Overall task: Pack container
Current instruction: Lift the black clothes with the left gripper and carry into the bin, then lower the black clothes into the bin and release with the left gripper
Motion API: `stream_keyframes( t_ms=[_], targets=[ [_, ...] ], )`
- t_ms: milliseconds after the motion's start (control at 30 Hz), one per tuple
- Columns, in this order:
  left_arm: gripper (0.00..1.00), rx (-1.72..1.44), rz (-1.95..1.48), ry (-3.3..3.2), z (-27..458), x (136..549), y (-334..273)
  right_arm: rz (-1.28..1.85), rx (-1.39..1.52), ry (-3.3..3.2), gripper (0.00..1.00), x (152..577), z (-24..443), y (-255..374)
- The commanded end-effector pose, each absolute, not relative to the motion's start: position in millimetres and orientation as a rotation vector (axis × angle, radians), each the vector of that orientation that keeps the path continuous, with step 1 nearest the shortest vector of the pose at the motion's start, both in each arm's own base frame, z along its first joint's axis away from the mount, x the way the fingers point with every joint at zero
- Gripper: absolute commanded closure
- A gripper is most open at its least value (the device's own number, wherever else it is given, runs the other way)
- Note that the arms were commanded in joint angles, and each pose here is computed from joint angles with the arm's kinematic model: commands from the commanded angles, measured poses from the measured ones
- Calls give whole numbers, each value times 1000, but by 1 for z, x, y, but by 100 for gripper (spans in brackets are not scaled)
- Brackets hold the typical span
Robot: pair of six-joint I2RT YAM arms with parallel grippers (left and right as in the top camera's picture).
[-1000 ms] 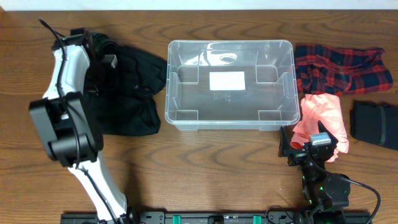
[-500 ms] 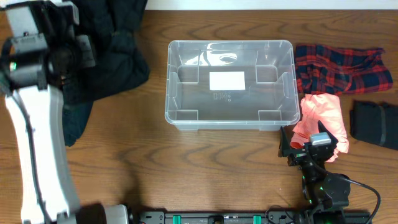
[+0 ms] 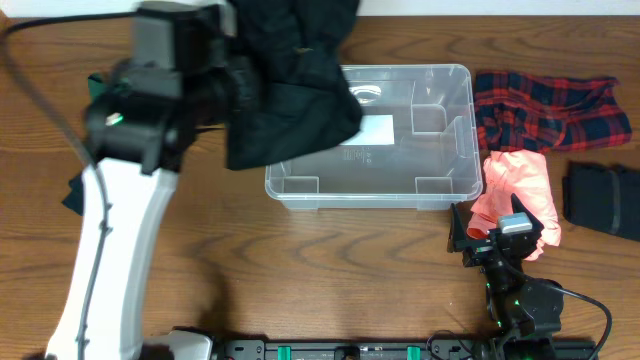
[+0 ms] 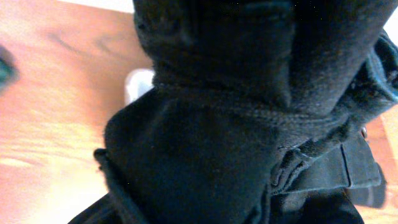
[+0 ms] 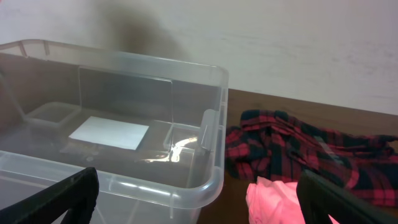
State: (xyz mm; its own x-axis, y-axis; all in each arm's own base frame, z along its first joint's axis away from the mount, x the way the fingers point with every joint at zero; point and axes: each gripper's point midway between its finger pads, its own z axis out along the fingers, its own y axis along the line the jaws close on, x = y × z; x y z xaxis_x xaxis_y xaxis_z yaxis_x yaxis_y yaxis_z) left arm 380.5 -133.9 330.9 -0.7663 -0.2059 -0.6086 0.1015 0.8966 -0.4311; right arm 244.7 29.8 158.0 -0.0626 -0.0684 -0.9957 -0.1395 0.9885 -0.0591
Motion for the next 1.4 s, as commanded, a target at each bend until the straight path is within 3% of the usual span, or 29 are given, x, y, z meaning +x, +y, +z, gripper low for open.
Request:
stream_keyframes(
  t_ms=[0, 267, 533, 1000, 1367],
  targets=[
    [94, -189, -692, 2409, 321, 392, -160, 42, -152, 1636, 1, 245, 157, 26],
    [94, -167, -714, 2603, 251, 406, -198, 42, -152, 1636, 1, 245, 157, 26],
    [94, -138, -704, 2709, 214, 400, -216, 42, -152, 1636, 1, 245, 157, 26],
    [94, -140, -612, 2762, 151, 394, -214, 42, -152, 1636, 1, 245, 157, 26],
    [94, -199, -327, 2769, 126, 395, -178, 42, -152, 1636, 1, 245, 157, 26]
  ],
)
